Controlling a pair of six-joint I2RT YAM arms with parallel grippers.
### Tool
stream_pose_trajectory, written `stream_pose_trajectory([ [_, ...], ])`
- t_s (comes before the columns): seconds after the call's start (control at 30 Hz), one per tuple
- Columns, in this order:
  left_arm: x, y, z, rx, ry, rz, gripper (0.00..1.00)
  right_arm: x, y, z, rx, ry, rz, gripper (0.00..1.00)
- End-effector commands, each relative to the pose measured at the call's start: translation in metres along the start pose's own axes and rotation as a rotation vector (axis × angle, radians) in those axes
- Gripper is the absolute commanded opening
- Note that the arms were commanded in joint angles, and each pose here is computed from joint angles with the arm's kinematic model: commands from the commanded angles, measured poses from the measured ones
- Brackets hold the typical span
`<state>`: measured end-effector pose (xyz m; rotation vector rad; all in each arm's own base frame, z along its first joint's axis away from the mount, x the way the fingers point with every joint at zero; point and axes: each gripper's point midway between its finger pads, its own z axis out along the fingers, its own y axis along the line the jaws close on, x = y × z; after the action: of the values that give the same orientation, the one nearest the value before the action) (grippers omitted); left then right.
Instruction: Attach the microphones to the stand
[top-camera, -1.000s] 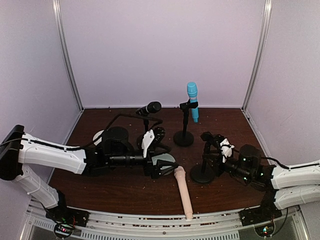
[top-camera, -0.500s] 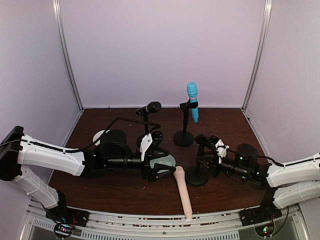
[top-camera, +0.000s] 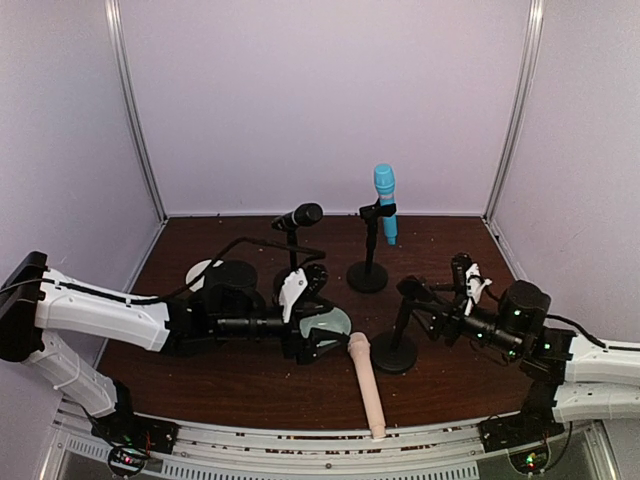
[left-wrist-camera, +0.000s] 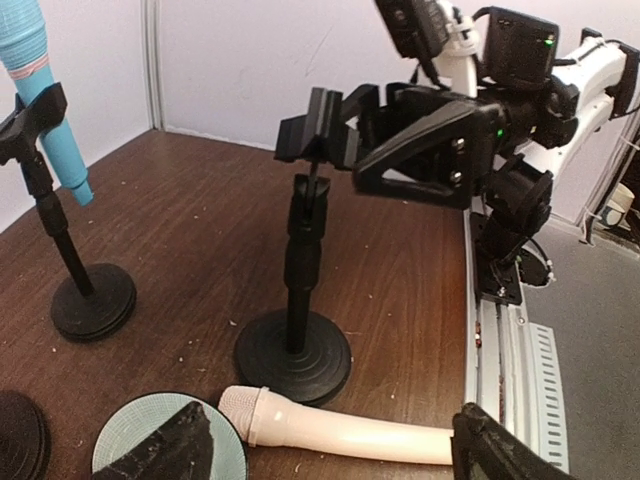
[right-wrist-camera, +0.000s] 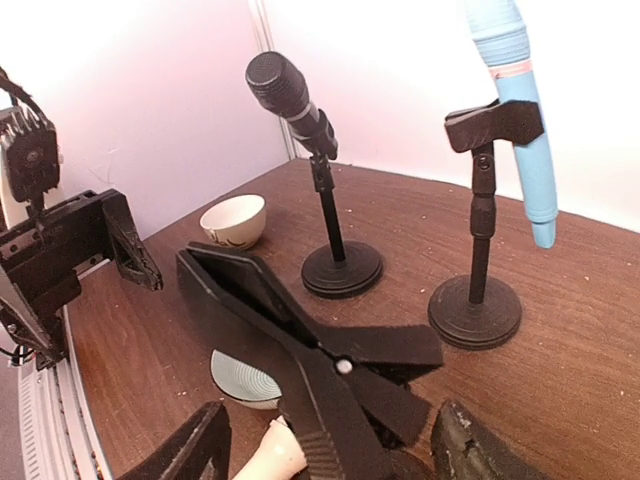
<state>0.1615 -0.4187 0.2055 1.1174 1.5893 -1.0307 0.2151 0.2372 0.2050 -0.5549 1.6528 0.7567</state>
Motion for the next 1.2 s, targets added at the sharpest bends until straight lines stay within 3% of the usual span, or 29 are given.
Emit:
stream_pose_trajectory([
  [0.0, -0.010, 0.023, 0.002, -0.110, -0.006, 0.001, 0.87, 0.030, -0.014, -0.025, 0.102, 0.118, 0.110, 0.70],
  [0.3, -0.004, 0.061, -0.006, -0.296, 0.004, -0.065, 0.95, 0.088, 0.009, -0.044, 0.081, 0.333, 0.140, 0.70],
  [0.5, -0.001, 0.075, -0.014, -0.376, 0.020, -0.075, 0.95, 0.108, 0.041, -0.034, 0.083, 0.474, 0.034, 0.69],
  [0.7, 0.000, 0.075, -0.013, -0.375, 0.039, -0.075, 0.95, 0.136, 0.081, -0.012, 0.095, 0.706, -0.156, 0.70],
  [1.17, 0.008, 0.071, -0.010, -0.350, 0.074, -0.083, 0.92, 0.174, 0.094, 0.005, 0.134, 0.929, -0.224, 0.73],
])
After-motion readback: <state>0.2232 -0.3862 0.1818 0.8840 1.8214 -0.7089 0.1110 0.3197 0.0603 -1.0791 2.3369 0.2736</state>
